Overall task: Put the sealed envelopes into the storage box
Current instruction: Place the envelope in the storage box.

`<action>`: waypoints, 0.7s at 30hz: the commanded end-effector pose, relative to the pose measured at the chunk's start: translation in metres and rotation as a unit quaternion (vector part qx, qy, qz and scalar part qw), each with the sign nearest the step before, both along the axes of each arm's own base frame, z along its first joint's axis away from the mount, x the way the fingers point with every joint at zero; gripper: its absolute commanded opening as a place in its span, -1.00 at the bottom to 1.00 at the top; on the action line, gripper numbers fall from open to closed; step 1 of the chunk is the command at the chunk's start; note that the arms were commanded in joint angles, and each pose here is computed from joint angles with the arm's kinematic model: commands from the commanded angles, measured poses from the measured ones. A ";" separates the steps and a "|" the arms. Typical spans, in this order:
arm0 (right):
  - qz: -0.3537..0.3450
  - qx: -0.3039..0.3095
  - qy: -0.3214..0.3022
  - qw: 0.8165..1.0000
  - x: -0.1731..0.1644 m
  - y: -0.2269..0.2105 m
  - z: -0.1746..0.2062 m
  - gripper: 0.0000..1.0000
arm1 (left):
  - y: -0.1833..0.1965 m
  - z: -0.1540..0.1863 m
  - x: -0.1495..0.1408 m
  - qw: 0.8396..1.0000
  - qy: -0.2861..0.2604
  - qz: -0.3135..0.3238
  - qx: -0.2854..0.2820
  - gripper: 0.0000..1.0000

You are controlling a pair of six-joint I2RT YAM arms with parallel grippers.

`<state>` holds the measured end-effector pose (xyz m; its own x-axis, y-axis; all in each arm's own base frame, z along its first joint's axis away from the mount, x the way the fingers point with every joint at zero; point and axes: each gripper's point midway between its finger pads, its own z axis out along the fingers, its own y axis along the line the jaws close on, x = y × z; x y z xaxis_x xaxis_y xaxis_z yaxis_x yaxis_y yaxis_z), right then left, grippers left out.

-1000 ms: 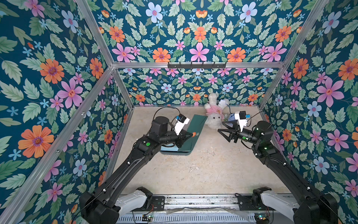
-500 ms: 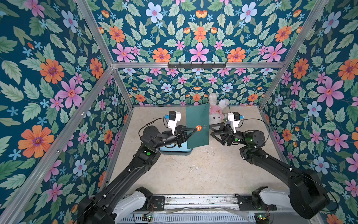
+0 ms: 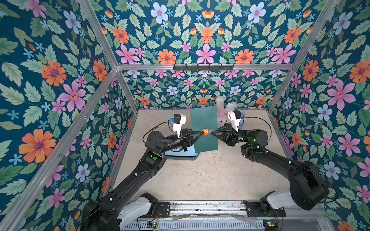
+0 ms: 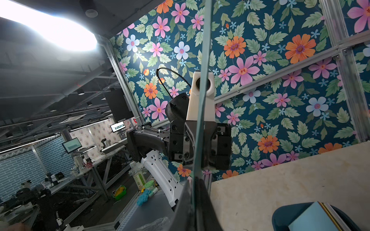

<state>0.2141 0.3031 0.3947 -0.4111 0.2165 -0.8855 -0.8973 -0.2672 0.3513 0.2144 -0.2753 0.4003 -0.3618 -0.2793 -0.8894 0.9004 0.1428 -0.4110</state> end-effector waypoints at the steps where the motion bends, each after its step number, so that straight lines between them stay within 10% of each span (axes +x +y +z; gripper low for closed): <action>1: 0.008 -0.071 -0.020 0.997 0.009 0.007 -0.017 -1.00 | 0.021 -0.047 0.044 0.982 0.071 0.148 0.093 0.27; 3: -0.052 -0.165 -0.002 0.985 0.046 0.016 -0.048 -1.00 | 0.063 -0.088 0.076 0.929 0.131 0.298 0.174 0.49; 6: -0.110 -0.288 -0.011 0.951 0.082 0.018 -0.084 -1.00 | 0.149 -0.138 0.088 0.798 0.206 0.495 0.274 0.63; 9: -0.101 -0.364 0.006 0.926 0.107 0.027 -0.110 -1.00 | 0.195 -0.154 0.076 0.734 0.222 0.569 0.297 0.71; 15: -0.030 -0.490 -0.040 0.870 0.103 0.072 -0.157 -1.00 | 0.228 -0.157 0.055 0.702 0.203 0.613 0.300 0.73; 21: -0.017 -0.521 -0.063 0.851 0.114 0.107 -0.186 -1.00 | 0.221 -0.154 0.047 0.737 0.167 0.583 0.300 0.73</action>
<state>0.3343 0.4152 0.2326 -0.3359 -0.6102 -0.7175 -0.9382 0.1494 0.3122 0.2634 -0.0554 0.2447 -0.4228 -0.2210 -0.8789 -0.1451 0.9738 -0.1751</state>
